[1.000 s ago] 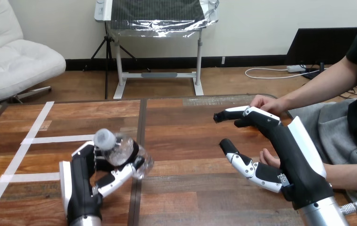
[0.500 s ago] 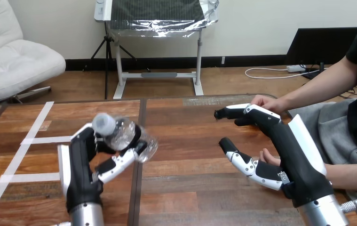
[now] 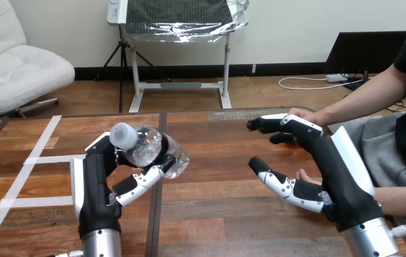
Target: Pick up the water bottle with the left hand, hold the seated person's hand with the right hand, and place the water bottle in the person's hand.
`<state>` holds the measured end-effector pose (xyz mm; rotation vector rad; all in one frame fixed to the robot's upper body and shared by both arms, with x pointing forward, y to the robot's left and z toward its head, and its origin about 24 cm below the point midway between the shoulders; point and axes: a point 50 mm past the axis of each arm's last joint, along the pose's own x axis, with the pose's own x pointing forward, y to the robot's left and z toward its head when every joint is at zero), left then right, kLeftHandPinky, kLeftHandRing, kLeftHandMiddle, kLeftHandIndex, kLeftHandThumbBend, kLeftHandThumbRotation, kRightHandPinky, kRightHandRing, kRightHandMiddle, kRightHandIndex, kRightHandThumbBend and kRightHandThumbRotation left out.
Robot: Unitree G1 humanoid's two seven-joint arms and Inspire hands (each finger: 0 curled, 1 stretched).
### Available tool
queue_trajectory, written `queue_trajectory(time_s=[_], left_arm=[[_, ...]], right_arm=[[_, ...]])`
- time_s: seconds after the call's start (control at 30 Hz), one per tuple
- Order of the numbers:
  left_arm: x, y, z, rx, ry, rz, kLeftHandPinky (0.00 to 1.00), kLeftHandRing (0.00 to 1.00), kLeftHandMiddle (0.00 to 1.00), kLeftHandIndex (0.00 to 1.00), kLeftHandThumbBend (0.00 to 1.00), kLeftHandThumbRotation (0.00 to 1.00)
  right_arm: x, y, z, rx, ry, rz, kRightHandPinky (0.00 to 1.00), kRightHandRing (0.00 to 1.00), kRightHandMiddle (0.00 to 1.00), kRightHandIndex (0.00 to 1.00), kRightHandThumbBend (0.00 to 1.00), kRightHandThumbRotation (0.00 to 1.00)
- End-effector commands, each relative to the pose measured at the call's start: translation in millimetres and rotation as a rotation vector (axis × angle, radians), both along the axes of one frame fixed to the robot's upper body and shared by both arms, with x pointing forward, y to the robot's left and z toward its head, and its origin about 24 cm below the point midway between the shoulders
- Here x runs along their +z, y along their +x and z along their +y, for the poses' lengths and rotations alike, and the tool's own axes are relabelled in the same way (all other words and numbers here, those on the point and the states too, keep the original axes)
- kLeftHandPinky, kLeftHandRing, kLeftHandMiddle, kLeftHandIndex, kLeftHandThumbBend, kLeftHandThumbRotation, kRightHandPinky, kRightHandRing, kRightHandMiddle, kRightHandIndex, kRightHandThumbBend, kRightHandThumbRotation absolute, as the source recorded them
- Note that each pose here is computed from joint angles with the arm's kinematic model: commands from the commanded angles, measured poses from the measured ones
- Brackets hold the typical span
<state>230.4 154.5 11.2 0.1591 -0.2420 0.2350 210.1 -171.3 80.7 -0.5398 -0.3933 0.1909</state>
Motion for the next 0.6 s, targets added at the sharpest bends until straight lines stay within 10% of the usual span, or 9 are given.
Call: queue_trajectory(time_s=[0.0,0.57], left_arm=[[29.4,6.0,-7.1,-0.028,0.001,-0.151,0.43,0.42,0.44,0.49,0.63,0.0],[39.7,2.1,-14.1,-0.055,-0.035,-0.177,0.42,0.42,0.43,0.49,0.64,0.0]], right_arm=[[22.9,9.5,-6.1,-0.024,-0.018,-0.099,0.69,0.77,0.77,0.7,0.53,0.0],[29.1,15.2,-26.3,-0.105,-0.257,-0.048,0.66,0.78,0.81,0.76,0.66,0.0]])
